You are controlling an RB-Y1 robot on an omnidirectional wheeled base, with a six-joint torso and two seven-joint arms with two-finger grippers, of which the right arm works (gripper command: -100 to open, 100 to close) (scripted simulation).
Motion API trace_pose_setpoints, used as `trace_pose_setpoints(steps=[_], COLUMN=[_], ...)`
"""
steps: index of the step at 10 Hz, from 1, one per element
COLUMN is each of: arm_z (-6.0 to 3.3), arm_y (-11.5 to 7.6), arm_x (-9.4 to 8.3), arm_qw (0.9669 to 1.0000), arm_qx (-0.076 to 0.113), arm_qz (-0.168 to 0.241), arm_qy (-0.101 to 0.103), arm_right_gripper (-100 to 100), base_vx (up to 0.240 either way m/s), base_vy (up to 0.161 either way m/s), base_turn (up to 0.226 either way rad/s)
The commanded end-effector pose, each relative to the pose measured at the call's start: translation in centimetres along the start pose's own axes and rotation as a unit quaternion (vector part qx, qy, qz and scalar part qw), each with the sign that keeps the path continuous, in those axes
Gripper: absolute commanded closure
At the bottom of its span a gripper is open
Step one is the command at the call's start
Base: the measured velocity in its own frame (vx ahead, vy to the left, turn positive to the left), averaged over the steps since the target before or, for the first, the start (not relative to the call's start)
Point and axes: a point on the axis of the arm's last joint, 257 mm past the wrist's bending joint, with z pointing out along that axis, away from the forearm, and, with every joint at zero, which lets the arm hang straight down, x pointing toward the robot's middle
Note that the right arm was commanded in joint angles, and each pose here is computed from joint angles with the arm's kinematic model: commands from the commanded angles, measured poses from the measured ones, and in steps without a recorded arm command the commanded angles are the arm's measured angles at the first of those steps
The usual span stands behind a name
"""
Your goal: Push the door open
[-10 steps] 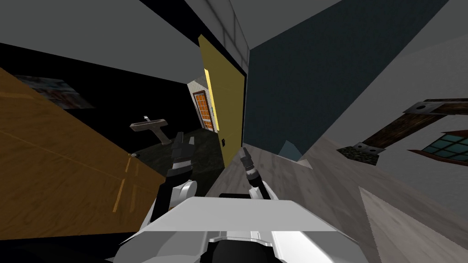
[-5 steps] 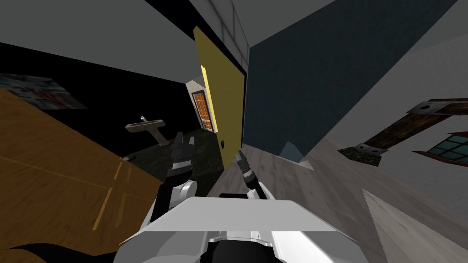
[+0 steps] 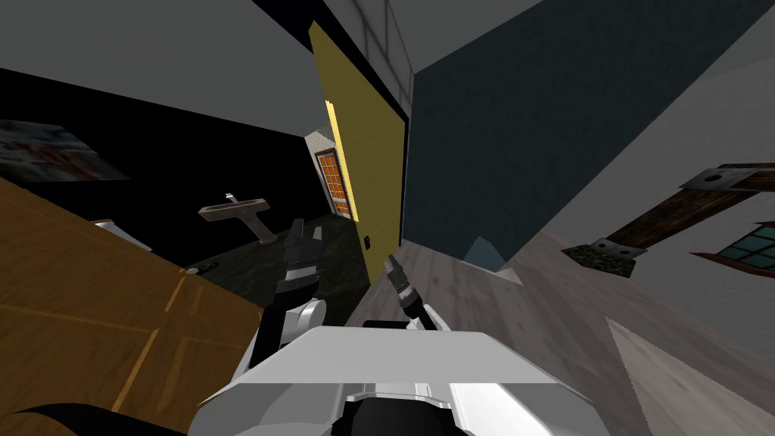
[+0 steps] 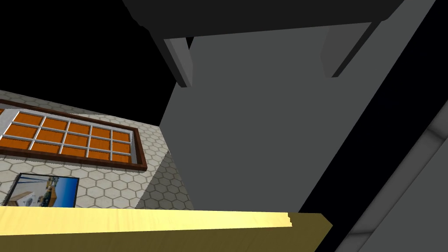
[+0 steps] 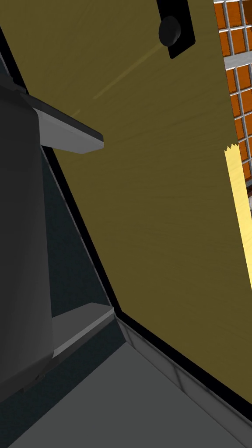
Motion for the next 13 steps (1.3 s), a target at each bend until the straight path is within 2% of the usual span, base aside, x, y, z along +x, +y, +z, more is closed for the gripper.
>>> trace_pose_setpoints(steps=[1, 3, 5, 6, 13], arm_z=[-0.26, -0.44, -1.08, -1.57, -3.65], arm_y=[-1.6, -2.2, -4.0, -5.2, -8.9], arm_x=[1.5, 2.1, 3.6, 4.6, 7.5], arm_qw=[0.9996, 0.9993, 0.9977, 0.9963, 0.9886], arm_qx=[0.017, 0.023, 0.043, 0.056, 0.099], arm_qz=[0.008, 0.01, 0.017, 0.02, 0.027], arm_qy=[0.02, 0.027, 0.049, 0.063, 0.11], arm_right_gripper=[-100, -100, -100, -100, -100], base_vx=[0.13, 0.116, 0.107, 0.143, 0.111], base_vy=[-0.028, -0.016, 0.017, 0.019, 0.002], base_turn=[-0.024, -0.007, -0.018, -0.022, -0.012])
